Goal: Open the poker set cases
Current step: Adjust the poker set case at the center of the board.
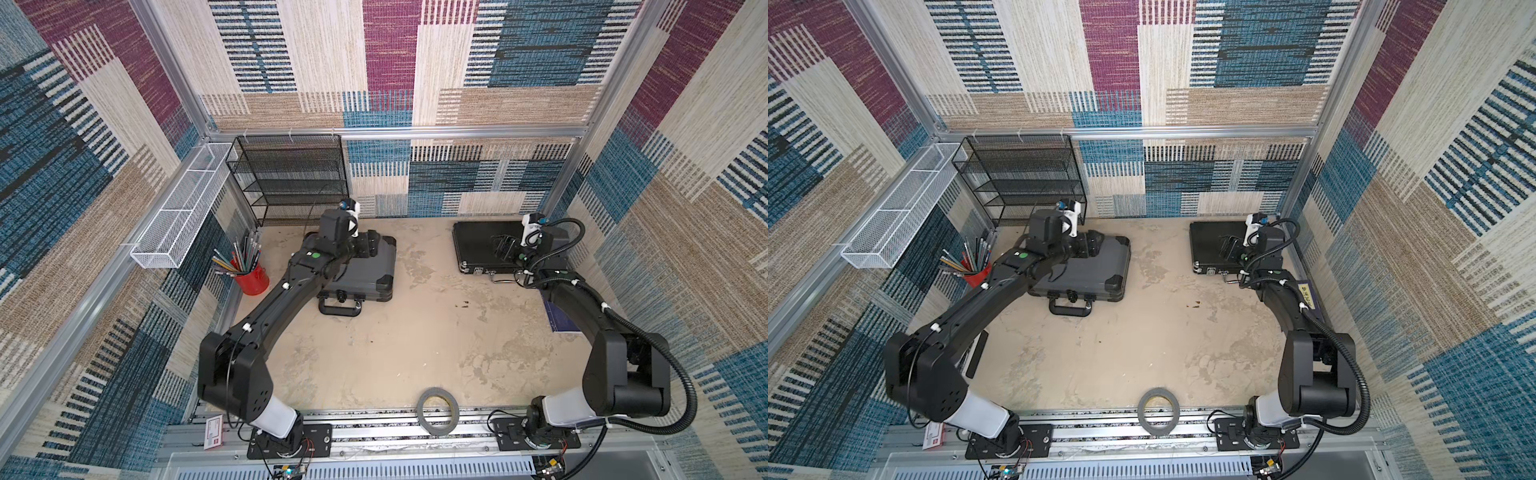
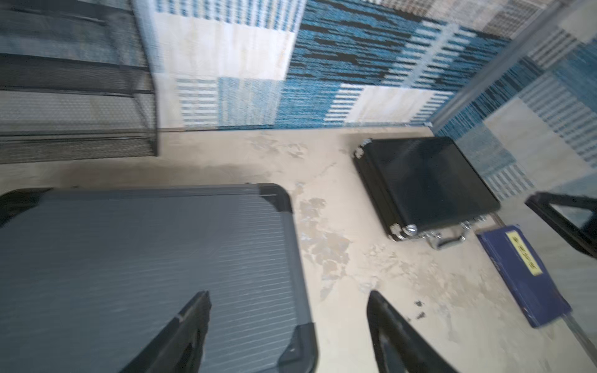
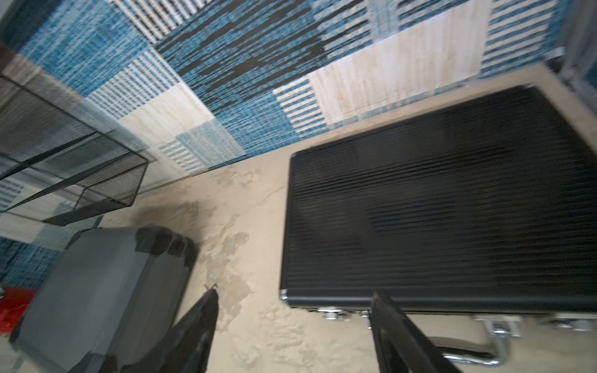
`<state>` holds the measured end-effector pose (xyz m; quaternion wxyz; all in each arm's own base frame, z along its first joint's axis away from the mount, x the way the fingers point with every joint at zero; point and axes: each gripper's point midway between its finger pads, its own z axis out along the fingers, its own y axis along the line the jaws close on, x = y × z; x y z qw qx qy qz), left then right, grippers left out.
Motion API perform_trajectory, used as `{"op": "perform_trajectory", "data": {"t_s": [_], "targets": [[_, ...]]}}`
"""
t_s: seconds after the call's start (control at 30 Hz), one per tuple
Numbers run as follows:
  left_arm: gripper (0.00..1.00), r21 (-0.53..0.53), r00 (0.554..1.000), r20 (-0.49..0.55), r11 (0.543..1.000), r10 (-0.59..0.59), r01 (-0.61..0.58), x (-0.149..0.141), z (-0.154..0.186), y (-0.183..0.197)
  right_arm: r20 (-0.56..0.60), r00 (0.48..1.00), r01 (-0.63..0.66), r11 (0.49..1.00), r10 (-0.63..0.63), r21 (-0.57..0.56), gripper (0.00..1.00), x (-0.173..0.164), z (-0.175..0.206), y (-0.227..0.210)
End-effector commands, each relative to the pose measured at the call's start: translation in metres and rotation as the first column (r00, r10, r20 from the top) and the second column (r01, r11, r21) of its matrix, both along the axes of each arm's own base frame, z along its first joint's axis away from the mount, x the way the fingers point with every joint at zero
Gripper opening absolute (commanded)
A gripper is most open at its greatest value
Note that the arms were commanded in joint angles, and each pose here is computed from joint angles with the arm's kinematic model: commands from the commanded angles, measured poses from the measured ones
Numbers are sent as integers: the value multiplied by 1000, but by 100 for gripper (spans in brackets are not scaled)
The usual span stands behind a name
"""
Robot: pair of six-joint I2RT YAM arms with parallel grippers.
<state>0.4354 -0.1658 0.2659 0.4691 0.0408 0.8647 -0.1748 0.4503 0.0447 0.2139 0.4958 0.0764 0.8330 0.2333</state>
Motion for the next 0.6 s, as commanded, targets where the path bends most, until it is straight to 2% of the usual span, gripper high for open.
{"op": "perform_trajectory", "data": {"t_s": [0.0, 0.1, 0.23, 0.37, 0.57], "targets": [[77, 47, 997, -24, 996, 78, -77, -14, -20, 42, 53, 997, -62, 994, 58, 88, 76, -2, 13, 37], [77, 25, 985, -78, 988, 154, -153, -25, -42, 77, 42, 991, -131, 981, 126, 145, 77, -4, 6, 77], [76, -24, 959, -117, 965, 257, -261, -26, -64, 112, 10, 972, -232, 951, 235, 206, 78, -4, -10, 134], [73, -128, 948, -150, 945, 280, -300, -18, -78, 129, -4, 949, -303, 917, 315, 259, 78, -1, -22, 178], [74, -79, 931, -142, 934, 336, -349, -5, -79, 154, -33, 916, -369, 871, 400, 324, 76, 1, -42, 226]]}}
